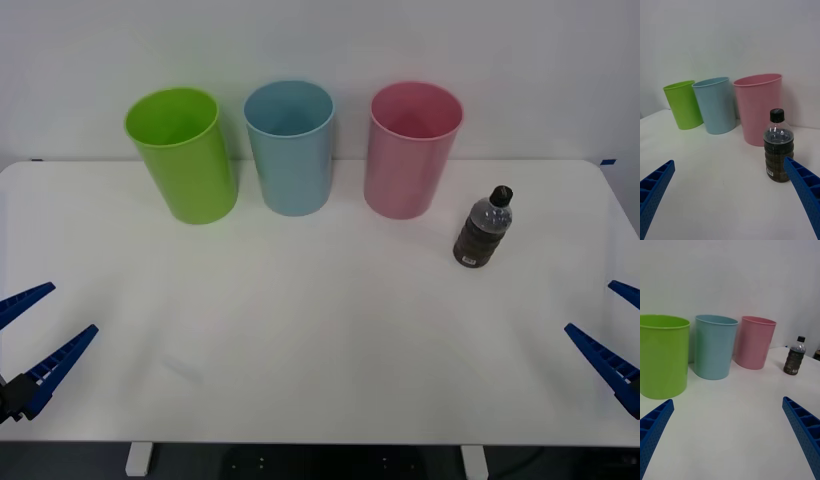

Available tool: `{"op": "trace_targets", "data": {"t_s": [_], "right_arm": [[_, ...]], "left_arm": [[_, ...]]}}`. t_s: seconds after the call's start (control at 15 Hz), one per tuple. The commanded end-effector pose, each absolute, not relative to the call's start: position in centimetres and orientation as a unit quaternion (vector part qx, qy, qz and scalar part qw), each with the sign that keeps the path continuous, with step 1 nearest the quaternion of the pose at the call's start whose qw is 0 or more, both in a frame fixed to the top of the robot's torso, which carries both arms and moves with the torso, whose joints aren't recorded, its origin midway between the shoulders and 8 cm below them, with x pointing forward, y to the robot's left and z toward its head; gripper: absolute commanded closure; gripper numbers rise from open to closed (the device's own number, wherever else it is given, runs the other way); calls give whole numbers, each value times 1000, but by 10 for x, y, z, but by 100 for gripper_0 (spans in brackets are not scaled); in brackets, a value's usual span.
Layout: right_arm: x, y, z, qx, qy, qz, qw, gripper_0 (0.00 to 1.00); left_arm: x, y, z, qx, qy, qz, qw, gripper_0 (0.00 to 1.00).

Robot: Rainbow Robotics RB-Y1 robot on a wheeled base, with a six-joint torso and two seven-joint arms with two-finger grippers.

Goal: Grasp the object on the table and drop it into the matching bin: aluminum can to the light blue bin, PET bottle to the pink bin.

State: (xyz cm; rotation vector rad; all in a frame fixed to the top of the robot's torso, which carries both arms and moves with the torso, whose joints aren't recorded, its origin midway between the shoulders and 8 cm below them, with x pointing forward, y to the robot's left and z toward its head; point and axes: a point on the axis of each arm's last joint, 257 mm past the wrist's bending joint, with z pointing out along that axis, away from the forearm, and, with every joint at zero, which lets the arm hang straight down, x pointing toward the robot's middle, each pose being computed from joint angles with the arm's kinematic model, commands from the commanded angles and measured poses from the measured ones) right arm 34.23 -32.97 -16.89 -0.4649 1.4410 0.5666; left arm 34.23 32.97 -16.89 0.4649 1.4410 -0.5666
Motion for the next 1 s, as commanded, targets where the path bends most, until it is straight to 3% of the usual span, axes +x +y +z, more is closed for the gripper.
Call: {"op": "trace_targets", "data": {"t_s": [0.07,0.6,1.0], "right_arm": [[342,-330,-169,-208,645,253,691,0],[340,-333,-167,-196,646,247,696,0],[348,-337,-185,-193,656,216,697,0]], "left_arm": [[342,330,-169,208,645,-253,691,0],[342,330,-169,208,645,-253,691,0],[342,330,-169,208,645,-253,691,0]]}}
